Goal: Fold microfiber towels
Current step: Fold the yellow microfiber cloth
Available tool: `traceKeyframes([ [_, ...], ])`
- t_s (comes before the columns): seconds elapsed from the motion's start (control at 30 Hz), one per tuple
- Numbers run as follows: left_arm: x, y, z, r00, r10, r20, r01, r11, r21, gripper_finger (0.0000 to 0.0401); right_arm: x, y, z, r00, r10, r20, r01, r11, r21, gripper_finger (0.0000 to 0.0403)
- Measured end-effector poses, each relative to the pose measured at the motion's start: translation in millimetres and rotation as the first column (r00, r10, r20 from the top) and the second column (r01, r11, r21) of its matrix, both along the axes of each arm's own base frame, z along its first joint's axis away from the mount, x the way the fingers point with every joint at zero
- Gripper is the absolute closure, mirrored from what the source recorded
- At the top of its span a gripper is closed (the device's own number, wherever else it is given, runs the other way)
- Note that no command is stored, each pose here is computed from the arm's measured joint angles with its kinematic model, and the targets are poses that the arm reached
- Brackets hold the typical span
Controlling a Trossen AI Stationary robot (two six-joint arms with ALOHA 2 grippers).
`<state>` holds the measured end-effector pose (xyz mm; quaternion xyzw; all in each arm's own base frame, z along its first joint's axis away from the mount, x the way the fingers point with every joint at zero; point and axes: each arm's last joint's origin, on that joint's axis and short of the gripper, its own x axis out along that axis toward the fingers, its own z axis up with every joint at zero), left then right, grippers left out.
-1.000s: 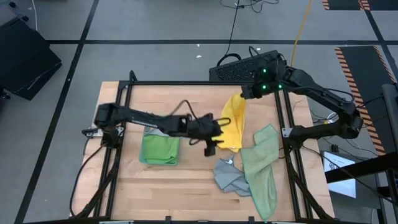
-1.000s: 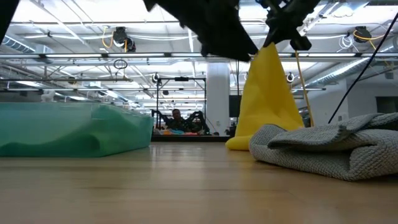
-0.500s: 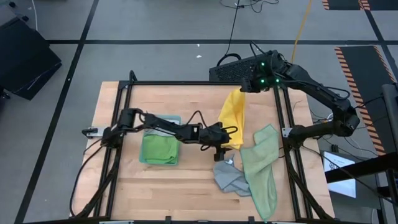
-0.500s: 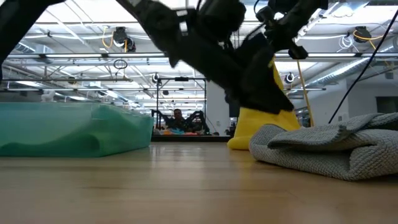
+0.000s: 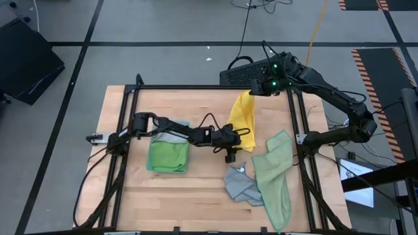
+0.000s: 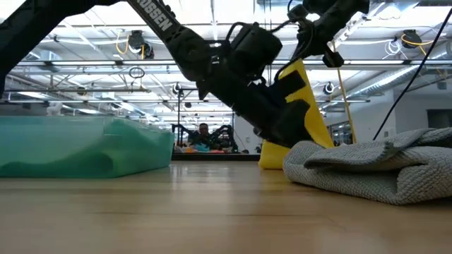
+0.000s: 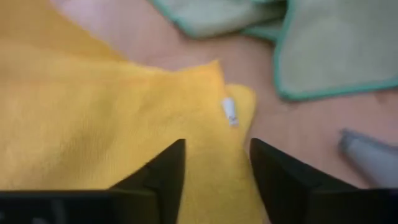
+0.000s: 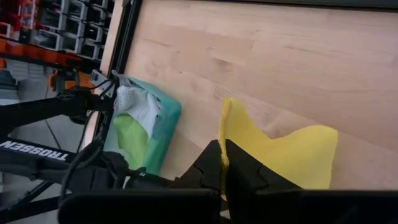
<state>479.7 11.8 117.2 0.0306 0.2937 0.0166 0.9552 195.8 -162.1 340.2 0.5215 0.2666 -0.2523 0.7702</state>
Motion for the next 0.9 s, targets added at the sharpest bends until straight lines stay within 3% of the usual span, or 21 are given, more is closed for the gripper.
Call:
traceKeyframes([
  [0.27, -5, 17, -1, 0.995, 0.081, -0.054, -0.087, 0.989, -0.119, 0.0386, 0, 0, 0, 1.000, 0.001, 0.002, -0.001, 1.000, 0.000, 0.0403],
  [0.37, -10, 22, 17, 0.992, 0.105, -0.067, -0.116, 0.977, -0.180, 0.0390, 0, 1, 0, 1.000, 0.031, 0.007, -0.031, 0.999, 0.013, 0.0401],
  [0.53, -27, 20, 85, 0.993, 0.116, -0.013, -0.115, 0.956, -0.269, 0.0395, -6, 10, 1, 0.990, 0.134, 0.031, -0.136, 0.988, 0.069, 0.0402],
  [0.73, -72, 9, 183, 0.992, -0.040, 0.123, 0.088, 0.905, -0.417, 0.0397, -33, 47, 13, 0.975, 0.223, 0.011, -0.222, 0.961, 0.166, 0.0402],
  [0.83, -98, 6, 216, 0.985, -0.068, 0.157, 0.128, 0.904, -0.407, 0.0392, -49, 68, 21, 0.969, 0.247, 0.003, -0.243, 0.952, 0.186, 0.0402],
  [0.9, -110, 5, 225, 0.985, -0.028, 0.168, 0.089, 0.925, -0.370, 0.0391, -58, 79, 26, 0.968, 0.251, 0.014, -0.249, 0.951, 0.183, 0.0402],
])
